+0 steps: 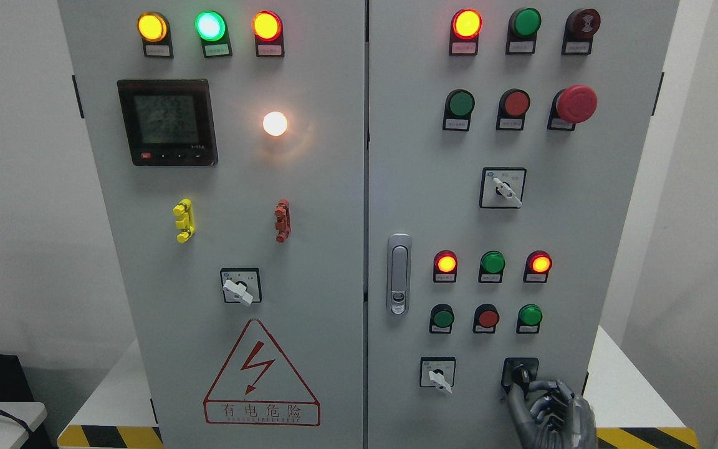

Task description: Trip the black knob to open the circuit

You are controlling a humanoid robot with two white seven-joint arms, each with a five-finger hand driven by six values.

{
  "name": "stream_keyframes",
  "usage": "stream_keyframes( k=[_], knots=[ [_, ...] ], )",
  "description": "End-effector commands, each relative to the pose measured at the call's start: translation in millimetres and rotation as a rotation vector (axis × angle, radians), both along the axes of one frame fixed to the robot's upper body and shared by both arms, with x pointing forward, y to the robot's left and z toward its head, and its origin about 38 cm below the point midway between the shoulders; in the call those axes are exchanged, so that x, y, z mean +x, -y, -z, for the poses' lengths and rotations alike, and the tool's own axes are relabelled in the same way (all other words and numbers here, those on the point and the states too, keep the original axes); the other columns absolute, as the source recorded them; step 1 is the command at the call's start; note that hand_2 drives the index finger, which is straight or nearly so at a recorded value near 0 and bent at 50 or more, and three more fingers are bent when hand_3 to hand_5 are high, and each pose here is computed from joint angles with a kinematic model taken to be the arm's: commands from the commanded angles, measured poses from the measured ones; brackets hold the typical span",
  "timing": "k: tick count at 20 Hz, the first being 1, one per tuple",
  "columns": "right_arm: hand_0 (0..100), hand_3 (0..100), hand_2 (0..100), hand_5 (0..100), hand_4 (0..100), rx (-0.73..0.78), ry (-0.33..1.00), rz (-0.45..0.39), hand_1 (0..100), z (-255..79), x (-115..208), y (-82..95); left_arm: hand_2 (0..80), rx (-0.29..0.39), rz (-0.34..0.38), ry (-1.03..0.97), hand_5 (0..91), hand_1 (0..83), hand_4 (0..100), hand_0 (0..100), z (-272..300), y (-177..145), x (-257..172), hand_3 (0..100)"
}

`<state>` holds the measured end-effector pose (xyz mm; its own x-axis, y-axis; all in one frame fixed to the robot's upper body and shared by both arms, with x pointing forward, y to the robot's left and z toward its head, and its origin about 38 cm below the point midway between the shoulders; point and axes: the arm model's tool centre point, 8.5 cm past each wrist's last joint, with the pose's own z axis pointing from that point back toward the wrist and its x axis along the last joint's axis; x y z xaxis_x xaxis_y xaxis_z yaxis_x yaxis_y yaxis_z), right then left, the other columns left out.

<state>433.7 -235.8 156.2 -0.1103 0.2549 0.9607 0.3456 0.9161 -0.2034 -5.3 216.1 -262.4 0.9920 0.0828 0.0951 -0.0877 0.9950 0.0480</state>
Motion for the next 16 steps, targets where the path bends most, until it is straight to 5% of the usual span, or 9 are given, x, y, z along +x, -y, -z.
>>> stream_keyframes(
  k=[1, 16],
  knots=[
    [48, 89, 58, 97, 92, 0.009, 0.007, 0.023, 73, -2.2, 0.6, 9.1, 0.0, -0.001, 0.033, 0.007, 0.0, 38.9, 0, 12, 0.0, 0.4, 5.1, 0],
    [49, 91, 60, 98, 94, 0.035, 0.007, 0.002, 73, -1.8, 1.1, 3.8, 0.0, -0.001, 0.034, 0.007, 0.0, 38.9, 0, 12, 0.0, 0.4, 5.1, 0]
  ],
)
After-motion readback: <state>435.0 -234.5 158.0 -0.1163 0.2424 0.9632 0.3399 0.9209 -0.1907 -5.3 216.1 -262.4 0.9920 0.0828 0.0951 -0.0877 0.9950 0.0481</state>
